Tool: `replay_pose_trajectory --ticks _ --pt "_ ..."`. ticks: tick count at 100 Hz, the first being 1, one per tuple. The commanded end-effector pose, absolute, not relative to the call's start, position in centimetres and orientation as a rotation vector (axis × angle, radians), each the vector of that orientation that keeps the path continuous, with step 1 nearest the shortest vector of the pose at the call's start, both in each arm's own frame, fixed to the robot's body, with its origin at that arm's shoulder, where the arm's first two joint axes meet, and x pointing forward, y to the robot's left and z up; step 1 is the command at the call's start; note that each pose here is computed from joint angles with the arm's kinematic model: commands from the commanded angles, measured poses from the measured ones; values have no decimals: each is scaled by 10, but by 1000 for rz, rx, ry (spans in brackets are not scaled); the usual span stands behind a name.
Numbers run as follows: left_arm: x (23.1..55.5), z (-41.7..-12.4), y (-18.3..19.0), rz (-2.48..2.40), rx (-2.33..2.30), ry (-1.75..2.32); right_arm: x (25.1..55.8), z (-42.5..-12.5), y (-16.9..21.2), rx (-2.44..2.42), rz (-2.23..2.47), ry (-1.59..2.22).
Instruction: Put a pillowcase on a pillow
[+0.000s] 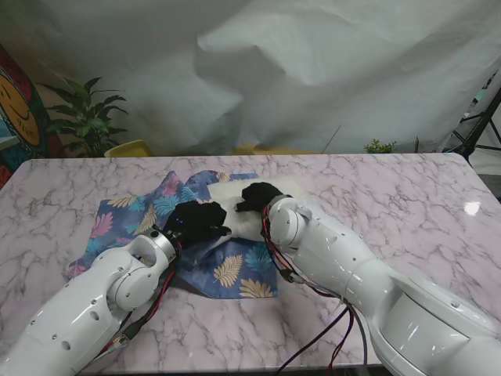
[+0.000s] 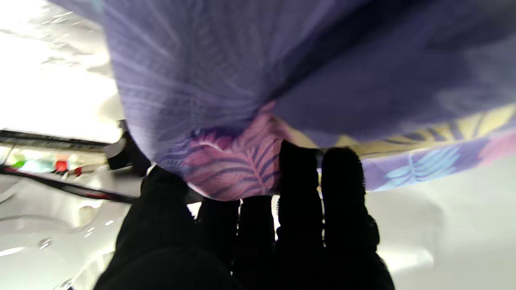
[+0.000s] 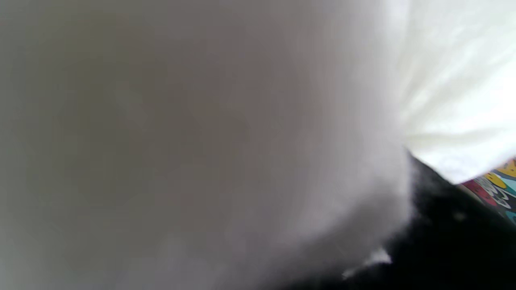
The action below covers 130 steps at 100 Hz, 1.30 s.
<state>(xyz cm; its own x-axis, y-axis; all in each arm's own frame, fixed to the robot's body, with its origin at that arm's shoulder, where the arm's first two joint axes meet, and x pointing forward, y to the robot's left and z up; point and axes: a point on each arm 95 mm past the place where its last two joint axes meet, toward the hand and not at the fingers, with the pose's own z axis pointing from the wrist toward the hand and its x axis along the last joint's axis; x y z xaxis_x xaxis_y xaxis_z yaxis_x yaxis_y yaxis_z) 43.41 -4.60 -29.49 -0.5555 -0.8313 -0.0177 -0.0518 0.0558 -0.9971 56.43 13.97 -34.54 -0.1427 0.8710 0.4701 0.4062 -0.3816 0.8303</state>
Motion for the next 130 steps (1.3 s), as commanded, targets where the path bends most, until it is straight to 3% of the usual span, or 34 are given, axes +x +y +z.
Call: replay_pose_trajectory --ticks 1,27,55,103,130 --pt "435 -290 -52 -1551 -881 1702 555 -356 140 1739 1534 1449" --pt "450 -277 -49 -1415 -850 1652 533 -352 142 1622 1632 1467" --pt "450 -290 -51 -1407 -926 1675 509 -345 151 1621 1730 1383" --pt "423 -297 -71 -1583 -1064 1624 519 -349 156 1751 1668 1335" --pt "432 -265 -34 -1426 -1024 1710 516 -355 142 1739 1671 1351"
